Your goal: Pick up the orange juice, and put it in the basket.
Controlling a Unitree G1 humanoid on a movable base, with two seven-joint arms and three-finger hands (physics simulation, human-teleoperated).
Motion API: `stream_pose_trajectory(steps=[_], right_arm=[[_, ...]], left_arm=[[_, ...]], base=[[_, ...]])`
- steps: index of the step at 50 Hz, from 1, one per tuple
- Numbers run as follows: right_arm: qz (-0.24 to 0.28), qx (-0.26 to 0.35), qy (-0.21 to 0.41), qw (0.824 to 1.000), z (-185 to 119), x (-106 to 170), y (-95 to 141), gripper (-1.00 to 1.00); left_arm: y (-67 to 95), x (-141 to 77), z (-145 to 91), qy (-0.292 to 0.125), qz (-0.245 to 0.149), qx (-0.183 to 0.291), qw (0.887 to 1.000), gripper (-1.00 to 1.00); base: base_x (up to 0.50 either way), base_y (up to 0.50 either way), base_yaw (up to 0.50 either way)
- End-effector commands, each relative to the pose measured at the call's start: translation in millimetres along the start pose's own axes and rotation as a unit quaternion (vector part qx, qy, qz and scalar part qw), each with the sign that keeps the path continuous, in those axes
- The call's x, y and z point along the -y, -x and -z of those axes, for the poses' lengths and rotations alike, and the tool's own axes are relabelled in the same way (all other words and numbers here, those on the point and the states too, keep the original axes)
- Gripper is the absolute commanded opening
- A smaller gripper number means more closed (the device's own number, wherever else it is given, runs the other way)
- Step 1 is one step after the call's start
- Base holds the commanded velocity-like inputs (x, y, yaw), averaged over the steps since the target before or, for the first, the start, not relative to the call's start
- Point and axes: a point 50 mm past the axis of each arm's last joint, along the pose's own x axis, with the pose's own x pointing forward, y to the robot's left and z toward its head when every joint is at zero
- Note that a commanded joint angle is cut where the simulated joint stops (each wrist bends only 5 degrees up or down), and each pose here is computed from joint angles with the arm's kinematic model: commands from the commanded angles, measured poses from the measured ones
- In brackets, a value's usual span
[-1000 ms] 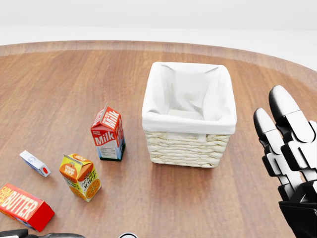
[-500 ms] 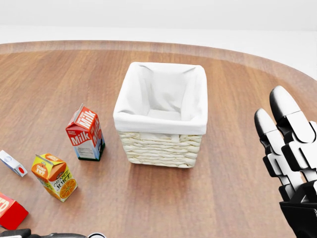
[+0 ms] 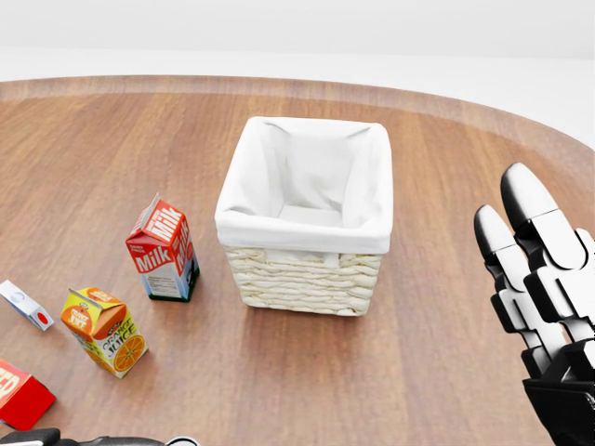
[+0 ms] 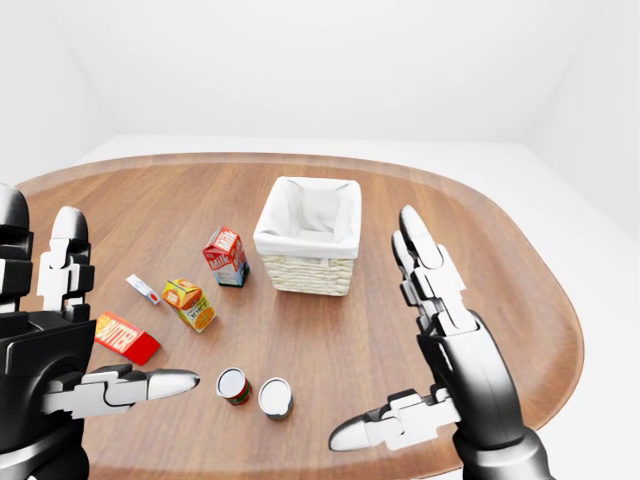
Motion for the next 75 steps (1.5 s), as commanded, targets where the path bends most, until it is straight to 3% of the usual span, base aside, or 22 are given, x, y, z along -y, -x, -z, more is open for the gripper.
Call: stream_pose_trajectory(steps=[1,20,28,37,39,41,43,45,47,49,51,53,57,60,62,63,64,66,67,68,71,75], right_arm=[[-0.012,-0.002,0.001,1.000,0.0,-1.6,-0.6,1.00],[-0.011,0.001,0.001,1.000,-0.3,-1.9,-1.0,1.00],[-0.008,0.020,-0.014,1.000,-3.1,-3.5,-5.4,1.00],[-0.009,0.009,-0.001,1.000,-1.3,-2.5,-2.3,1.00],[-0.007,0.012,-0.005,1.000,-1.6,-2.5,-2.8,1.00],[-0.005,0.013,-0.006,1.000,-1.7,-2.4,-2.9,1.00],[-0.009,0.016,-0.007,1.000,-2.2,-3.4,-3.8,1.00],[-0.010,0.016,-0.007,1.000,-2.3,-3.6,-3.9,1.00],[-0.006,0.013,-0.005,1.000,-1.7,-2.6,-2.9,1.00],[-0.006,0.011,-0.003,1.000,-1.4,-2.3,-2.2,1.00],[-0.008,0.014,-0.004,1.000,-1.8,-3.0,-3.1,1.00],[-0.008,0.021,-0.010,1.000,-2.8,-4.1,-4.7,1.00],[-0.017,0.025,-0.012,0.999,-3.5,-6.2,-6.2,1.00],[-0.022,0.023,-0.009,0.999,-3.2,-6.6,-6.0,1.00],[-0.023,0.022,-0.009,0.999,-3.1,-6.6,-6.0,1.00],[-0.023,0.023,-0.010,0.999,-3.4,-6.6,-6.3,1.00],[-0.023,0.024,-0.010,0.999,-3.4,-6.6,-6.4,1.00],[-0.022,0.027,-0.013,0.999,-4.0,-6.8,-7.3,1.00],[-0.022,0.027,-0.013,0.999,-4.1,-6.8,-7.4,1.00],[-0.024,0.027,-0.013,0.999,-4.0,-7.3,-8.0,1.00],[-0.026,0.027,-0.012,0.999,-3.9,-8.0,-8.5,1.00],[-0.027,0.023,-0.009,0.999,-3.8,-6.6,-7.1,1.00]], left_arm=[[0.1,0.4,-0.1,0.000,0.001,0.000,1.000,1.00],[-0.3,-0.8,-0.3,-0.001,0.000,0.002,1.000,1.00],[-13.3,-1.1,-9.5,-0.029,0.012,0.054,0.998,1.00],[-12.1,-6.5,-8.8,-0.019,0.010,0.047,0.999,1.00],[-24.6,-11.1,-20.0,-0.016,0.012,0.097,0.995,1.00],[-26.9,-13.7,-21.5,0.001,0.011,0.093,0.996,1.00],[-45.9,-18.1,-43.2,0.018,0.027,0.152,0.988,1.00],[-50.8,-19.7,-46.0,0.041,0.025,0.127,0.991,1.00],[-61.1,-17.3,-63.9,0.049,0.049,0.174,0.982,1.00],[-63.7,-17.5,-70.5,0.061,0.041,0.201,0.977,1.00],[-64.5,-9.8,-76.8,0.068,0.096,0.235,0.965,1.00],[-64.2,-8.0,-82.2,0.043,0.110,0.274,0.954,1.00],[-61.8,6.1,-83.8,-0.066,0.161,0.326,0.929,1.00],[-72.3,23.7,-58.0,-0.201,0.226,0.278,0.912,1.00],[-73.0,26.7,-54.0,-0.246,0.231,0.268,0.903,1.00],[-76.2,34.5,-39.0,-0.288,0.275,0.232,0.887,1.00],[-77.2,35.4,-35.7,-0.309,0.277,0.220,0.883,1.00],[-75.4,40.6,-18.8,-0.376,0.325,0.165,0.852,1.00],[-76.5,39.8,-15.5,-0.390,0.324,0.147,0.849,1.00],[-76.7,38.4,-10.6,-0.412,0.337,0.122,0.838,1.00],[-82.3,32.0,-7.1,-0.431,0.292,0.093,0.849,1.00],[-92.0,19.0,2.9,-0.468,0.256,0.050,0.844,1.00]], base=[[0.50,0.05,0.00],[0.50,0.05,0.00],[0.47,0.04,0.00],[0.00,0.00,0.00],[0.00,0.00,0.00],[0.00,0.00,0.00],[0.00,0.00,0.00],[0.00,0.00,0.00],[0.00,0.00,0.00],[0.00,0.00,0.00],[0.00,0.00,0.00],[0.00,0.00,0.00],[0.00,0.00,0.00],[0.00,0.00,0.00],[0.00,0.00,0.00],[0.00,0.00,0.00],[0.00,0.00,0.00],[0.00,0.00,0.00],[0.00,0.00,0.00],[0.00,0.00,0.00],[0.00,0.00,0.00],[0.00,0.00,0.00]])
